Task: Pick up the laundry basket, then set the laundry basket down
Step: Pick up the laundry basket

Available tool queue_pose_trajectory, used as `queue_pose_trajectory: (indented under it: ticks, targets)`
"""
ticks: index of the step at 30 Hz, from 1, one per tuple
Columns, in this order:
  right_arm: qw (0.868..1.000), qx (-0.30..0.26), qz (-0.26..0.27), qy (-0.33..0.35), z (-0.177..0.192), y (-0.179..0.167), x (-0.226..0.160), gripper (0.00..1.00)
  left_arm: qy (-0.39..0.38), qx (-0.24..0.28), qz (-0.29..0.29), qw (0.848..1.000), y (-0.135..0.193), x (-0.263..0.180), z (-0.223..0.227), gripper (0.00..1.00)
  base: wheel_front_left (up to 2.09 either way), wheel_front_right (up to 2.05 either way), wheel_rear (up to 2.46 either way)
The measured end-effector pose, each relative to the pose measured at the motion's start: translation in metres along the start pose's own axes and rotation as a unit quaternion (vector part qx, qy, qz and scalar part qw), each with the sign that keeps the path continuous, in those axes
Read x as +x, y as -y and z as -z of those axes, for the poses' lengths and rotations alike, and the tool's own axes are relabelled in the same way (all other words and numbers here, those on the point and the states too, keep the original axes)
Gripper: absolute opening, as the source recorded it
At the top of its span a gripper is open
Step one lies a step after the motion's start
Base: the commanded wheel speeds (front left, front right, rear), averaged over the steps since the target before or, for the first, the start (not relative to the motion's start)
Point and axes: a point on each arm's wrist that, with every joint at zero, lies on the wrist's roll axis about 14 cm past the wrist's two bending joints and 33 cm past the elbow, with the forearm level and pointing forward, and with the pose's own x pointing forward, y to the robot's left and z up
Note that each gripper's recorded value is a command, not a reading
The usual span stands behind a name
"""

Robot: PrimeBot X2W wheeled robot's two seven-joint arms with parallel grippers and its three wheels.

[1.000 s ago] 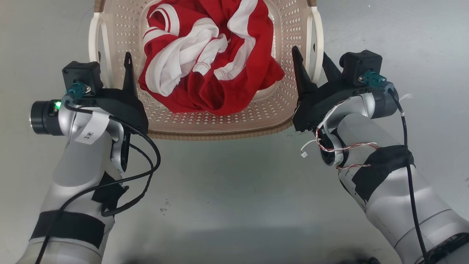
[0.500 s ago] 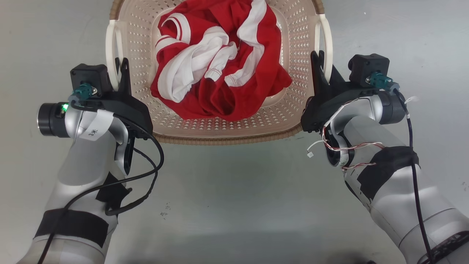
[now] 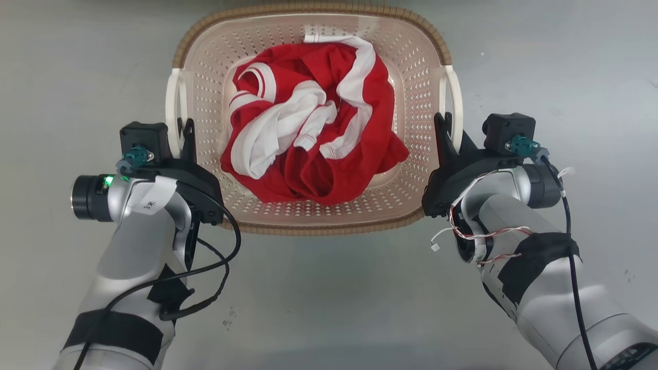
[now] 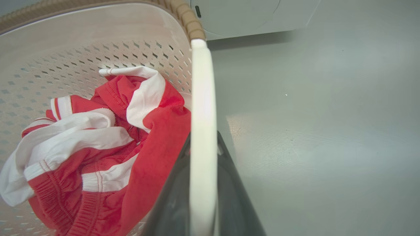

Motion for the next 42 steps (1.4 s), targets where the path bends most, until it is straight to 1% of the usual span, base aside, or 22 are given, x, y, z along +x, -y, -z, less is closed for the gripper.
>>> queue_pose_trajectory:
  ticks: [10, 19, 24, 38, 42]
  targets:
    - [1.0, 0.003, 0.009, 0.0, -0.004, -0.001, -0.032, 0.0, -0.001, 0.01, 0.013, 1.0, 0.012, -0.026, -0.004, 0.0, 0.0, 0.0, 0.0]
    - [1.0, 0.0, 0.007, -0.005, 0.001, -0.01, -0.065, 0.0, -0.006, 0.02, 0.016, 1.0, 0.016, -0.059, -0.001, 0.0, 0.0, 0.0, 0.0]
    - [1.0, -0.002, 0.003, -0.006, 0.002, -0.016, -0.082, 0.0, -0.008, 0.01, 0.017, 1.0, 0.018, -0.077, 0.004, 0.0, 0.0, 0.0, 0.0]
    - [1.0, 0.001, -0.002, -0.025, 0.023, -0.031, -0.137, 0.0, -0.012, 0.016, 0.028, 0.999, 0.027, -0.132, 0.02, 0.0, 0.0, 0.0, 0.0]
    - [0.999, 0.0, -0.004, -0.036, 0.032, -0.035, -0.154, 0.0, -0.02, 0.011, 0.031, 0.999, 0.029, -0.15, 0.029, 0.0, 0.0, 0.0, 0.0]
